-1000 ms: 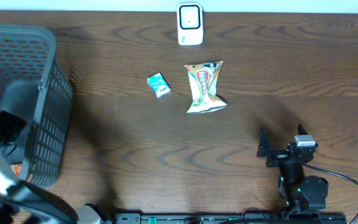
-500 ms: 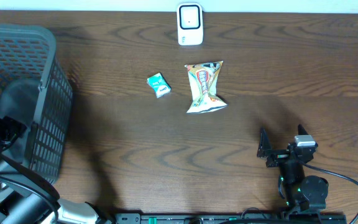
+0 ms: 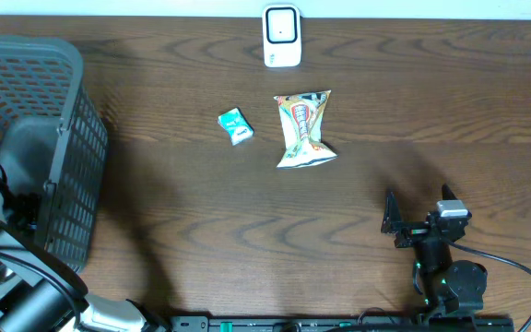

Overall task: Scan the item barcode
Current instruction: 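Reach into the basket and grasp the orange tissue pack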

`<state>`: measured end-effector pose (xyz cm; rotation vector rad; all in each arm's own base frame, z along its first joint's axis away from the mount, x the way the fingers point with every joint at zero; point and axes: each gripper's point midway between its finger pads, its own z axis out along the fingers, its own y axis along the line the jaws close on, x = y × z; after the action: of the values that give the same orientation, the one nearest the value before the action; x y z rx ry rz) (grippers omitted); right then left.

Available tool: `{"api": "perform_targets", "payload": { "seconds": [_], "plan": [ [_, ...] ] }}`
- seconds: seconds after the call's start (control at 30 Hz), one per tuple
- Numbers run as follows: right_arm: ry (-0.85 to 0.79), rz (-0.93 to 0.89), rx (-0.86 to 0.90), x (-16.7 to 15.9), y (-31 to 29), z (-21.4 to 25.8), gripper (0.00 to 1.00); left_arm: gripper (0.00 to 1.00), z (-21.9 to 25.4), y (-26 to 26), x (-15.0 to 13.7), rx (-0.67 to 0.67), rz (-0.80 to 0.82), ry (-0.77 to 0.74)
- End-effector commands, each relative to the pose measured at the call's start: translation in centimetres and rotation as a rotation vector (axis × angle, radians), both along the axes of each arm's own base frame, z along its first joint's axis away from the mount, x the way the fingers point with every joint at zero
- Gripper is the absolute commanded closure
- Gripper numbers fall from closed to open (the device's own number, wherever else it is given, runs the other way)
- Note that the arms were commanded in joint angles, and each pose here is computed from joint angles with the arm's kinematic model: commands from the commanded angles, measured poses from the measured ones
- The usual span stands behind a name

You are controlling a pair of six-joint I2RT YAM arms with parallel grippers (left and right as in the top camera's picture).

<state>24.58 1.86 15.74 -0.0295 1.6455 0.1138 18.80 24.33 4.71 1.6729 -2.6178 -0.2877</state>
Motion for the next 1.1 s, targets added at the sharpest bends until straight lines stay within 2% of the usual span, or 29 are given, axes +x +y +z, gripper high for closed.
{"api": "perform_targets", "payload": {
  "seconds": [0.0,0.17,0.33,0.57,0.6,0.67,0.7,0.77,0.93,1.07],
  "plan": [
    [0.005,-0.006,0.013,0.0,-0.1,-0.1,0.01,0.22,-0.7,0.2,-0.5,0.013,0.015,0.018],
    [0.005,-0.006,0.013,0.0,-0.1,-0.1,0.01,0.37,-1.4,0.0,-0.8,0.008,0.015,0.023],
    [0.005,-0.006,0.013,0.0,-0.1,-0.1,0.01,0.38,-2.1,-0.2,-2.4,0.028,0.077,0.077],
    [0.005,-0.006,0.013,0.0,-0.1,-0.1,0.01,0.40,-2.7,-0.6,-2.8,0.017,0.080,0.086],
    [0.005,-0.006,0.013,0.0,-0.1,-0.1,0.01,0.45,-2.7,-0.6,-2.8,0.017,0.079,0.086],
    [0.005,-0.006,0.013,0.0,-0.1,-0.1,0.01,0.70,-2.7,-0.6,-2.7,0.017,0.079,0.086],
    [0.005,-0.006,0.013,0.0,-0.1,-0.1,0.01,0.79,-2.7,-0.6,-2.7,0.018,0.079,0.086],
    [0.005,-0.006,0.013,0.0,-0.1,-0.1,0.01,0.92,-2.7,-0.5,-2.7,0.021,0.080,0.082],
    [0.005,-0.006,0.013,0.0,-0.1,-0.1,0.01,0.93,-2.1,-0.1,-2.3,0.029,0.080,0.072],
    [0.005,-0.006,0.013,0.0,-0.1,-0.1,0.01,0.93,-0.3,0.2,-0.8,0.018,0.080,0.009]
  ]
}}
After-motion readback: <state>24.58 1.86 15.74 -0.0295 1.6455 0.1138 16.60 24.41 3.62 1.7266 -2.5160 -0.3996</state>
